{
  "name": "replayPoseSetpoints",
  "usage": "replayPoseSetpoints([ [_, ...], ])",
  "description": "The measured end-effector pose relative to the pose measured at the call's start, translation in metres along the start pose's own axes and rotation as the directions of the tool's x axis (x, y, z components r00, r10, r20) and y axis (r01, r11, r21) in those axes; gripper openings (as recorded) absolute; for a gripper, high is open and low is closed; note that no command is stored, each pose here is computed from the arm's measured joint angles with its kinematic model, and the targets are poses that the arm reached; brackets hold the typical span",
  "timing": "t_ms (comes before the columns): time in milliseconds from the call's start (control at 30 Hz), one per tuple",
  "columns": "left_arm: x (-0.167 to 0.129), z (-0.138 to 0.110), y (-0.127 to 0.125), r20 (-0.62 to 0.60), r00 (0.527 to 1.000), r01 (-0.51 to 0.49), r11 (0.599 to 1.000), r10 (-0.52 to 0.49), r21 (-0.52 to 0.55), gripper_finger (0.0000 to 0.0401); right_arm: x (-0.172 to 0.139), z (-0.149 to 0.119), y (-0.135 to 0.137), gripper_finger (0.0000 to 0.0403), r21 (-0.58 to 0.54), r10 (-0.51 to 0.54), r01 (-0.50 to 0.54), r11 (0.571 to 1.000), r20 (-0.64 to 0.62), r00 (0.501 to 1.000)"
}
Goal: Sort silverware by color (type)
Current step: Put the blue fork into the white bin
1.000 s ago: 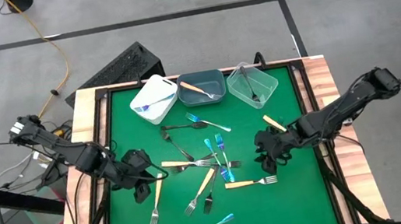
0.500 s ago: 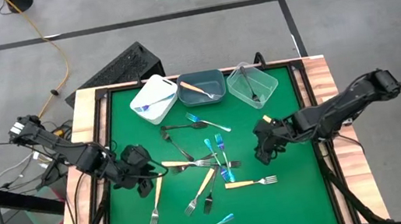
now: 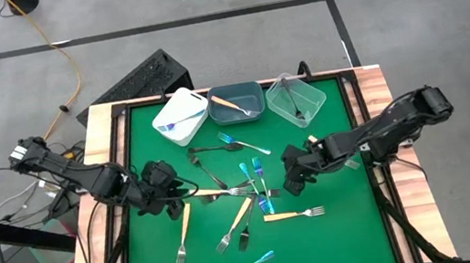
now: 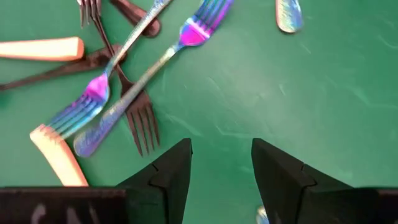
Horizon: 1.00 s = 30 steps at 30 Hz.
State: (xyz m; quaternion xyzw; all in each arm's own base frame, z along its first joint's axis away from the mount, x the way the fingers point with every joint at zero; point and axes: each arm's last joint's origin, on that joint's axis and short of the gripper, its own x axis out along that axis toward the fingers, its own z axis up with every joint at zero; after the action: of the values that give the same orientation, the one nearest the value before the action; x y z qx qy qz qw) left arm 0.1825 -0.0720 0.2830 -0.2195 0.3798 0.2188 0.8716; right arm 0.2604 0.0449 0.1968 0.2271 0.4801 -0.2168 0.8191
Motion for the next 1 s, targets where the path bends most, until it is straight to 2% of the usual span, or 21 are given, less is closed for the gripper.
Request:
replayPoseSetpoints([
  [200,0.002,0.001,0.008,-0.022,0.998,-0.054,0.998,0.054,0.011,0.0122,0.012,0.017,0.022,0.0183,0.018,-0.007,0.008,1.000,-0.007,1.000],
  [367,0.000,0.002,0.014,-0.038,0.996,-0.078,0.988,0.083,0.131,0.0123,0.016,0.033,0.039,0.0183,0.086,-0.008,0.009,0.996,-0.008,1.000],
  [600,-0.003,0.009,0.023,-0.026,0.996,-0.075,0.965,0.084,0.251,0.0123,0.026,0.045,0.053,0.0183,0.175,-0.081,0.089,0.981,-0.054,0.995],
  [767,-0.008,0.014,0.031,-0.011,0.997,-0.065,0.946,0.072,0.317,0.0123,0.032,0.051,0.062,0.0183,0.193,-0.133,0.151,0.970,-0.100,0.986],
  [1000,-0.014,0.018,0.038,0.014,0.998,-0.066,0.949,0.065,0.308,0.0123,0.042,0.058,0.071,0.0183,0.190,-0.153,0.173,0.966,-0.118,0.981],
])
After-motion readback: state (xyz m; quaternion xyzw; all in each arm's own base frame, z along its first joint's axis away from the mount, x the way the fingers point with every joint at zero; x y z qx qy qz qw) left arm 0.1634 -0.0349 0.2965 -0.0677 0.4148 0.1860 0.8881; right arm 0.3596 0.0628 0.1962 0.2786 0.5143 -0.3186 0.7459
